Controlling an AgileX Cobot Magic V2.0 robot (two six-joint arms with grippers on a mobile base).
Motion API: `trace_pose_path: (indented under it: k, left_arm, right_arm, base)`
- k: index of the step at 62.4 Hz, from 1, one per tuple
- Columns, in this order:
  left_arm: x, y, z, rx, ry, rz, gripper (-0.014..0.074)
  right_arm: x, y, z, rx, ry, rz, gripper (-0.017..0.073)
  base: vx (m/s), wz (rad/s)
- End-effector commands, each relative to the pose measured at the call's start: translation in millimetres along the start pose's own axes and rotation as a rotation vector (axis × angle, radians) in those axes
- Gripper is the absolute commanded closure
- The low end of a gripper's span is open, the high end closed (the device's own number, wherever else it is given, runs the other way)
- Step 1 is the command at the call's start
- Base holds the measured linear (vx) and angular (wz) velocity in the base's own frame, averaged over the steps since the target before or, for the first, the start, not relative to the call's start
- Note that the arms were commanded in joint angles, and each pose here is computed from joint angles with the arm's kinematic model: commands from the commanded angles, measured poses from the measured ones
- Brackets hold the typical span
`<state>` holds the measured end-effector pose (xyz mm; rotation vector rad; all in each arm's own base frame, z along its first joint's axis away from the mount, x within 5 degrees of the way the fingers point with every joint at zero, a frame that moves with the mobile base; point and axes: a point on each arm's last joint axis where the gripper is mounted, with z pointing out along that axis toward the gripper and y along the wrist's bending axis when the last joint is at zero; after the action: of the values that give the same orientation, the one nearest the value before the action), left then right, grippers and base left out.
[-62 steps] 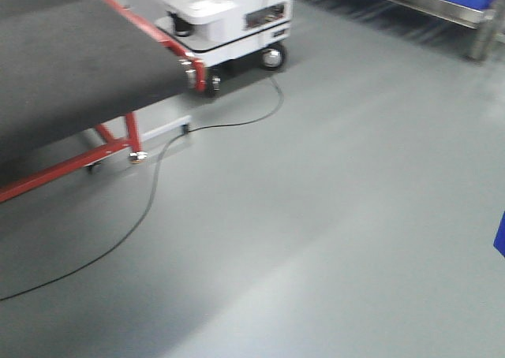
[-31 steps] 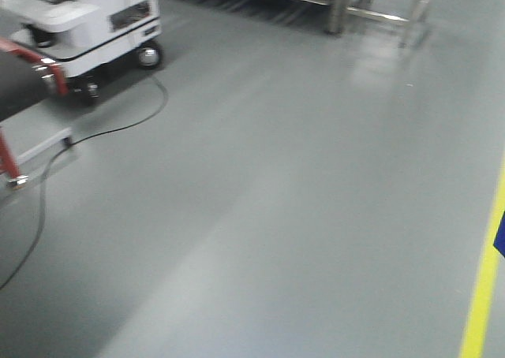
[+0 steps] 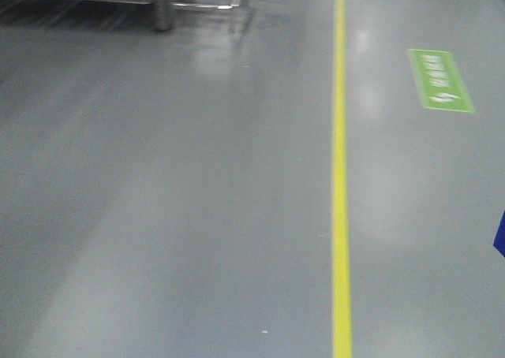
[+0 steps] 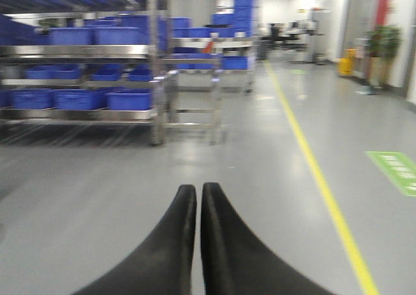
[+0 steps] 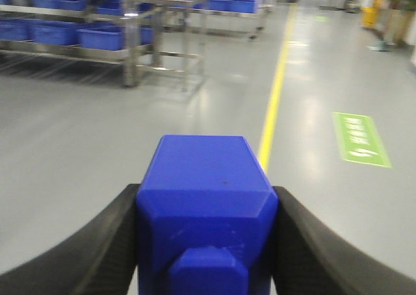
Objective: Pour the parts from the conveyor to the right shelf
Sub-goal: 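Drive away from the conveyor holding the block in the right gripper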
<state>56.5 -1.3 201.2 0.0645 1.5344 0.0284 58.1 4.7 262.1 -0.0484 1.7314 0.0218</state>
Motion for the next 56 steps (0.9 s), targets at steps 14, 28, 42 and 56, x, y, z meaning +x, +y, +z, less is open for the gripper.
trace_pose_path:
  k: [14,28,42,56]
  left_arm:
    - [2.8,-0.4,-0.2,-0.001,-0.057,-0.006,0.0600]
    - [2.8,-0.4,-0.2,-0.001,-0.057,-0.006,0.0600]
    - [2.8,-0.4,-0.2,-0.001,-0.057,-0.006,0.0600]
    - [2.8,-0.4,-0.2,-0.001,-0.057,-0.006,0.0600]
  right_arm:
    - [-16.1,-1.4,-2.5,0.015,-0.098,-0.006,0.0568]
    - [-16.1,-1.4,-2.5,0.015,-0.098,-0.006,0.0568]
    - [-16.1,-1.4,-2.5,0.015,-0.098,-0.006,0.0568]
    - [-16.1,-1.4,-2.5,0.015,-0.098,-0.006,0.0568]
  base:
    - [0.08,-0.85]
    - [0.09,-0.60]
    - [0.12,-0.34]
    - [0.17,-0.19]
